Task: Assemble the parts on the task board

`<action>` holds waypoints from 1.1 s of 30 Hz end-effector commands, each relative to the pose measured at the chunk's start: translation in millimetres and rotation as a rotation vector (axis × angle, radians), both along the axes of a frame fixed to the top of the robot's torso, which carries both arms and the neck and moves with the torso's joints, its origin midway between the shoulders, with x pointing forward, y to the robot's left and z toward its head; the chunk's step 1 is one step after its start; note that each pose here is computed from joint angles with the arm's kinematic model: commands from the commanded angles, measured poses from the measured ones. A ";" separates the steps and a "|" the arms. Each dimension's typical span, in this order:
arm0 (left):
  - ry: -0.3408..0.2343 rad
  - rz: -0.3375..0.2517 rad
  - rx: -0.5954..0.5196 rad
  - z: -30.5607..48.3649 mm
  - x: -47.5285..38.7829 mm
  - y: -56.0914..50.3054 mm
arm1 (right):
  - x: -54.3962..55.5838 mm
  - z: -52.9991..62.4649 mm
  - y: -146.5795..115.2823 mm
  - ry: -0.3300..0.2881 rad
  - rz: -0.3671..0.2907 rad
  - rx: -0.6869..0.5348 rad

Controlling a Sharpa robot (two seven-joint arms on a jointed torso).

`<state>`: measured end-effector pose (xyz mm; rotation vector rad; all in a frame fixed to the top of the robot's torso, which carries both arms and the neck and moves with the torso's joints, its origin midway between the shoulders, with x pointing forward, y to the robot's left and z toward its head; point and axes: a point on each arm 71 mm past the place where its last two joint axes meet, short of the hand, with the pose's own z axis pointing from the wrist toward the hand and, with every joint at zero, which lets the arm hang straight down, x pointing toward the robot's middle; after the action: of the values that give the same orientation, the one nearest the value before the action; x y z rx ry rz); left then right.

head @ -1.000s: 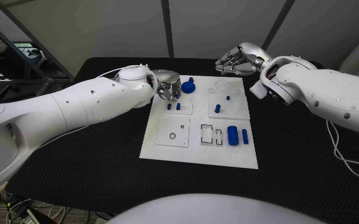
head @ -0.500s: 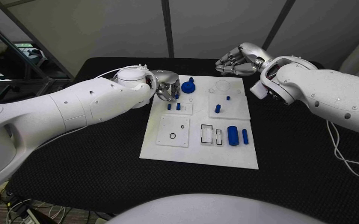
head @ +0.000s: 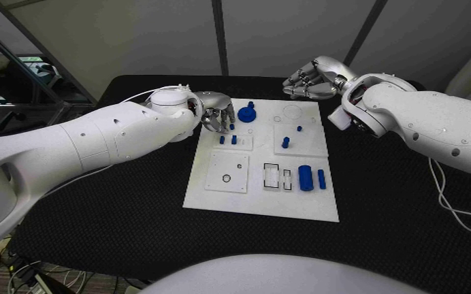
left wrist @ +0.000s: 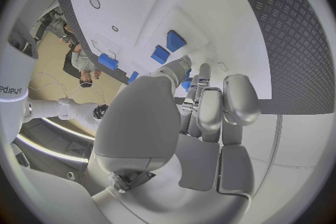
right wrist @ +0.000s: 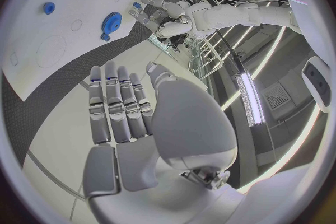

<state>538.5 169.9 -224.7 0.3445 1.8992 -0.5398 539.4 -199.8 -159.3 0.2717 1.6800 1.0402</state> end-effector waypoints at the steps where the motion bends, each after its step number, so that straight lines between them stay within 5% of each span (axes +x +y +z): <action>1: -0.049 0.036 -0.024 5.3 4.2 9.9 | 0.1 0.8 -1.6 -0.018 0.001 -0.036; 7: -0.185 0.102 -0.131 23.8 10.7 36.0 | -2.9 -2.7 -6.6 -0.060 0.029 -0.227; 10: -0.188 0.143 -0.186 29.0 11.2 49.9 | -4.7 -3.8 -10.1 -0.088 0.031 -0.310; 16: -0.102 0.294 -0.389 34.4 9.1 84.6 | -10.7 -3.9 -19.6 -0.189 0.014 -0.463; 19: -0.052 0.359 -0.561 38.7 4.0 98.0 | -16.6 -5.6 -22.0 -0.241 0.010 -0.533; 22: 0.069 0.418 -0.825 41.4 -3.7 107.3 | -25.0 -12.4 -21.3 -0.286 0.016 -0.606; 24: 0.163 0.444 -1.031 42.9 -8.7 110.5 | -30.4 -18.5 -19.3 -0.306 0.022 -0.648; 27: 0.217 0.443 -1.214 45.2 -15.1 112.4 | -35.5 -26.5 -15.8 -0.324 0.030 -0.690; 33: 0.252 0.415 -1.355 49.9 -27.9 108.7 | -38.1 -36.7 -9.7 -0.330 0.042 -0.738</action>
<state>511.9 278.8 -180.3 -0.8456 1.4978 -1.2733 500.1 -209.3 -198.1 -0.3468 1.6875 0.4850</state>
